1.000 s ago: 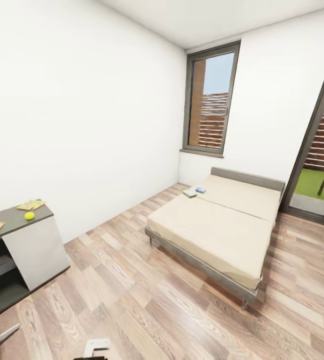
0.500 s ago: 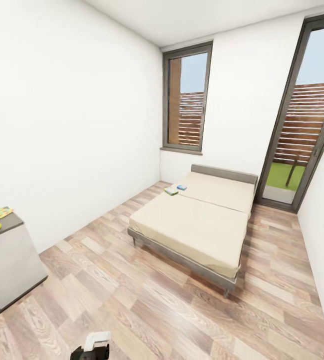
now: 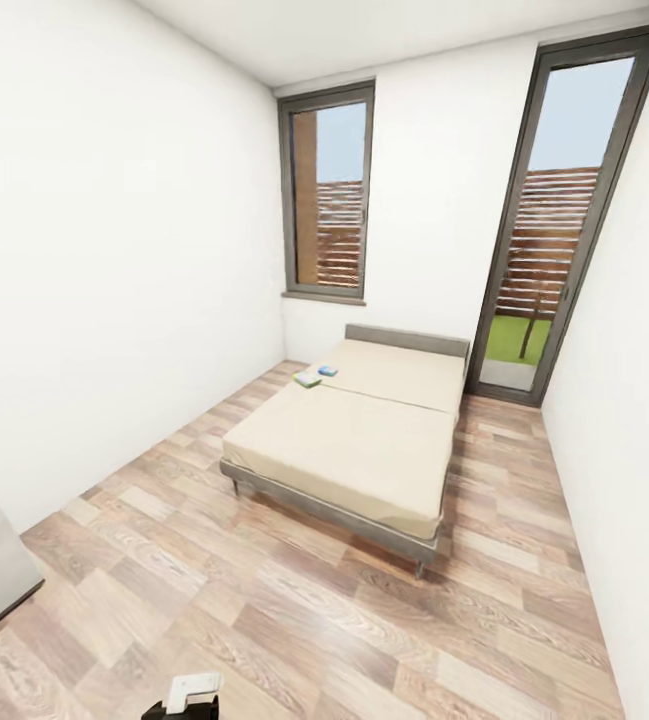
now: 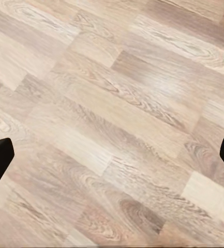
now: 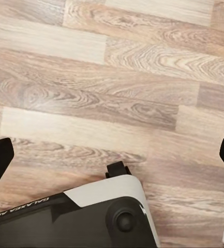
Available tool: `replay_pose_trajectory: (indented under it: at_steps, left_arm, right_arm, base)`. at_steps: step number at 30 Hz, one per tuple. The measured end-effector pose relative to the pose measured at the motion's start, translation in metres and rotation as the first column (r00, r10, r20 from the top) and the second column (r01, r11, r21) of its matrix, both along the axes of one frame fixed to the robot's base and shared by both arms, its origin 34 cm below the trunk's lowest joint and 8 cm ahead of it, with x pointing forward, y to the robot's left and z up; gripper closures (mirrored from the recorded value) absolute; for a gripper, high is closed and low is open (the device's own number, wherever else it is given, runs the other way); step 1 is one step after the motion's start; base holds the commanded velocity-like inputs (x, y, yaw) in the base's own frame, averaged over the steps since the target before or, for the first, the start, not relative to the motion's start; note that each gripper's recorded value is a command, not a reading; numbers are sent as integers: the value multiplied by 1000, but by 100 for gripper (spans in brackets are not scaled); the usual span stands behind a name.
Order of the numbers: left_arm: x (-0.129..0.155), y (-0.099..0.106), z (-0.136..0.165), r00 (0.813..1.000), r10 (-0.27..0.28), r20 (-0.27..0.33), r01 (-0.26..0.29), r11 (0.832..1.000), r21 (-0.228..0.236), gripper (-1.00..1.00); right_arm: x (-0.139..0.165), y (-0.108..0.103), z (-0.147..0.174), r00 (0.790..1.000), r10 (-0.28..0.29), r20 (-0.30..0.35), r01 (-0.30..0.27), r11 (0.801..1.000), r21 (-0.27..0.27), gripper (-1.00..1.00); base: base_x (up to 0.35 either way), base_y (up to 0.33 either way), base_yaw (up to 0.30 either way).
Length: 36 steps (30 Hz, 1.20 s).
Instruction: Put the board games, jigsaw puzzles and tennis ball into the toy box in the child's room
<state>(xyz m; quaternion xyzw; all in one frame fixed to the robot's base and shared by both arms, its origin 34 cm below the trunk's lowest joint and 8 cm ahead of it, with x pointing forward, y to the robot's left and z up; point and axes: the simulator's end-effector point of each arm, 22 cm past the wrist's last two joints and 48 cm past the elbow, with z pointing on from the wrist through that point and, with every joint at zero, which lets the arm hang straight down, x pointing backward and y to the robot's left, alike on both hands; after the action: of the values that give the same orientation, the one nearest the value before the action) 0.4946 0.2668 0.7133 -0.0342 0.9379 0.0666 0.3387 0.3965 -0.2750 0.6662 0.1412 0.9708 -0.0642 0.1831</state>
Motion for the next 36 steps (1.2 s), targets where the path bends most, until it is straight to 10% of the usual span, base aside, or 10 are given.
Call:
replay_pose_trajectory:
  at_steps: [36]
  left_arm:
    - [-11, 2, -9, 1000, -6, -31, 6, 1000, -2, -100]
  right_arm:
    - [-2, -5, -1, 1000, -1, 29, 2, 1000, -17, -100]
  base:
    - [127, 11, -100]
